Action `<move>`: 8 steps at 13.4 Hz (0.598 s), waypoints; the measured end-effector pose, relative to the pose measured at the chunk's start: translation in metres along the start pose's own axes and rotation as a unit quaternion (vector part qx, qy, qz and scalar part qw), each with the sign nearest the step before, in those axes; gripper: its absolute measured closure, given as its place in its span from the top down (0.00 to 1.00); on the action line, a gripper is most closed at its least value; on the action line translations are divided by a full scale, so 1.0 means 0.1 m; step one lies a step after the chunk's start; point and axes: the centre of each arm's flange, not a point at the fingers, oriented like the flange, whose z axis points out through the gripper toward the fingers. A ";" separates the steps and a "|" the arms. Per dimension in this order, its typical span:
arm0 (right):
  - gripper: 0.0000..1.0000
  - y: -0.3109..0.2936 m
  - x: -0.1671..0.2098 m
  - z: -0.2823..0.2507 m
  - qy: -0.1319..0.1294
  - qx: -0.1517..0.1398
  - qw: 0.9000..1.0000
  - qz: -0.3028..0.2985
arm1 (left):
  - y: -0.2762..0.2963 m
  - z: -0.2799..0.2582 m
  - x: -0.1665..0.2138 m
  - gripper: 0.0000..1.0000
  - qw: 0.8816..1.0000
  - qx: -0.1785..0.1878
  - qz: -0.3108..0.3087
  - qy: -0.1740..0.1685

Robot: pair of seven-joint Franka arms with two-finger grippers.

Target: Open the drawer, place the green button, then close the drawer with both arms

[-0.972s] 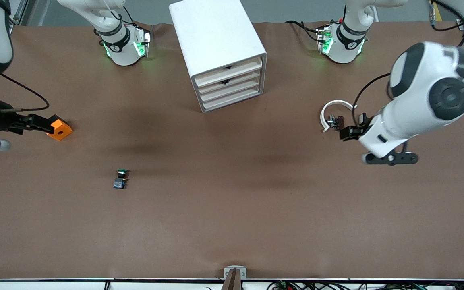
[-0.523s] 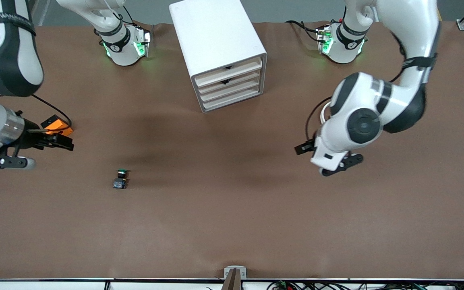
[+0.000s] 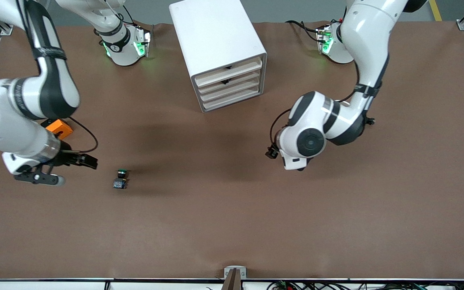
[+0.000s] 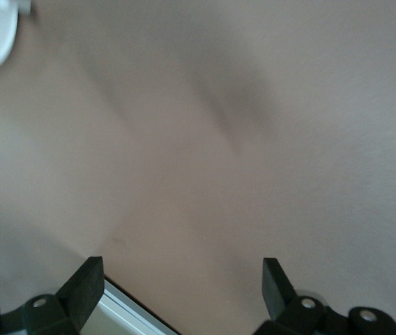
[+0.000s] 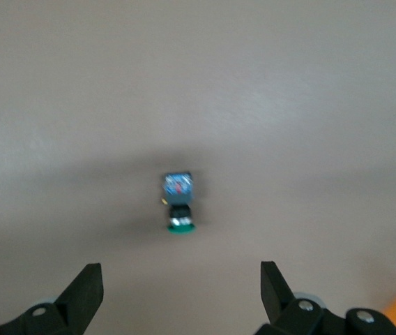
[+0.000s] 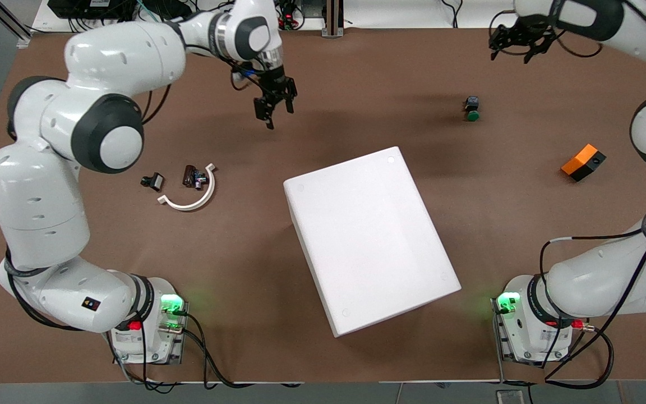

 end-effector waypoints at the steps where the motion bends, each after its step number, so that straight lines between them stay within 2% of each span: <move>1: 1.00 -0.08 0.02 0.22 0.005 0.001 1.000 0.000 | 0.03 0.13 -0.17 1.00 0.999 0.005 -0.048 0.003; 3: 1.00 -0.11 0.09 0.64 0.016 0.002 1.000 0.002 | 0.07 0.32 -0.43 1.00 0.990 0.016 -0.139 0.002; 5: 1.00 -0.08 0.13 1.07 0.033 0.004 0.999 0.005 | 0.06 0.45 -0.63 1.00 0.974 0.031 -0.222 -0.011; 8: 1.00 -0.09 0.09 1.56 0.040 0.005 0.999 0.004 | 0.03 0.71 -0.82 1.00 0.947 0.086 -0.305 -0.059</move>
